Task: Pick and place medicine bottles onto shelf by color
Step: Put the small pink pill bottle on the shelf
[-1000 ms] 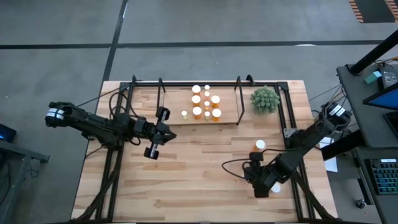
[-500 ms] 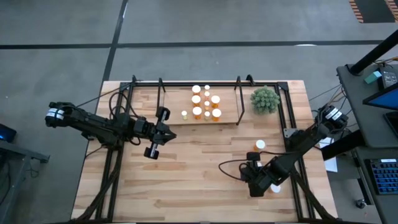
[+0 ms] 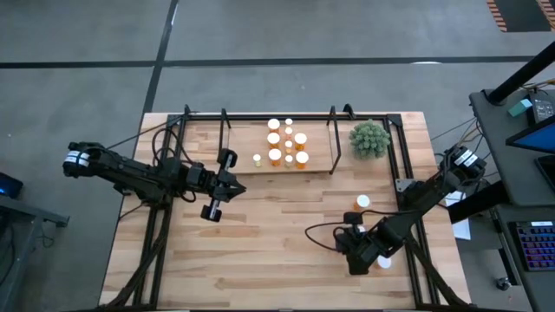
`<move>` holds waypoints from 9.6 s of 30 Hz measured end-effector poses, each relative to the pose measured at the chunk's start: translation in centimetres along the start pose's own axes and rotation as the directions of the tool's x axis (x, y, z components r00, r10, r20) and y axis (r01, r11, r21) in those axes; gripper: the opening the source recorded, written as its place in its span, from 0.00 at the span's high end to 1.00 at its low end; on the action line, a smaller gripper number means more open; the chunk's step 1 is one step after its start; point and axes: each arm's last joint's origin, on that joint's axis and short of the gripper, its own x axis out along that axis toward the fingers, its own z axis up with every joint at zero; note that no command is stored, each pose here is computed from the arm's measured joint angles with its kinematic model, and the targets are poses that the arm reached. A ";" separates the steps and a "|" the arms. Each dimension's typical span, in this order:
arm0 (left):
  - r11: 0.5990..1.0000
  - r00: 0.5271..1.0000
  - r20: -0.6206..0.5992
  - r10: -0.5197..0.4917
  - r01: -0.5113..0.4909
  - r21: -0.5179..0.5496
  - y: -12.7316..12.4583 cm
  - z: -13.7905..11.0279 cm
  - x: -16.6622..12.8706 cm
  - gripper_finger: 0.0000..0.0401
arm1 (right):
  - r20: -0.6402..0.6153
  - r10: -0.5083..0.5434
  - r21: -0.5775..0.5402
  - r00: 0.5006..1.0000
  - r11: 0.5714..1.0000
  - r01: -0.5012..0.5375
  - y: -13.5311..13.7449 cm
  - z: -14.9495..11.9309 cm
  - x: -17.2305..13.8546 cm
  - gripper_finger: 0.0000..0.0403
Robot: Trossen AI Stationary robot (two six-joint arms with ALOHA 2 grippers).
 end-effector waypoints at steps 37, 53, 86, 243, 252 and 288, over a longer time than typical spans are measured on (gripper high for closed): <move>0.999 0.998 0.017 0.053 -0.053 0.008 0.2 0.2 0.0 1.00 | -0.024 -0.318 -0.224 0.948 0.925 0.305 -21.9 11.2 -6.8 0.73; 0.998 0.998 0.045 0.055 -0.055 0.015 0.2 0.8 -0.1 1.00 | -0.004 -0.349 -0.194 0.937 0.920 0.341 -24.1 9.8 -3.4 0.73; 0.998 0.997 0.052 0.055 -0.056 0.015 0.2 0.9 -0.1 1.00 | -0.122 -0.340 -0.073 0.932 0.940 0.333 -25.1 9.6 0.2 0.73; 0.813 0.971 0.090 0.221 -0.234 0.533 0.5 3.4 -4.1 1.00 | -0.242 -0.246 0.112 0.939 0.954 0.278 -27.4 12.2 -1.4 0.98; 0.811 0.971 0.093 0.221 -0.236 0.535 0.5 3.5 -4.1 1.00 | -0.206 -0.244 0.140 0.948 0.951 0.275 -27.4 12.5 -1.4 0.98; 0.810 0.971 0.096 0.221 -0.237 0.536 0.5 3.5 -4.1 1.00 | -0.245 -0.218 0.126 0.945 0.959 0.254 -27.2 12.1 -1.2 0.98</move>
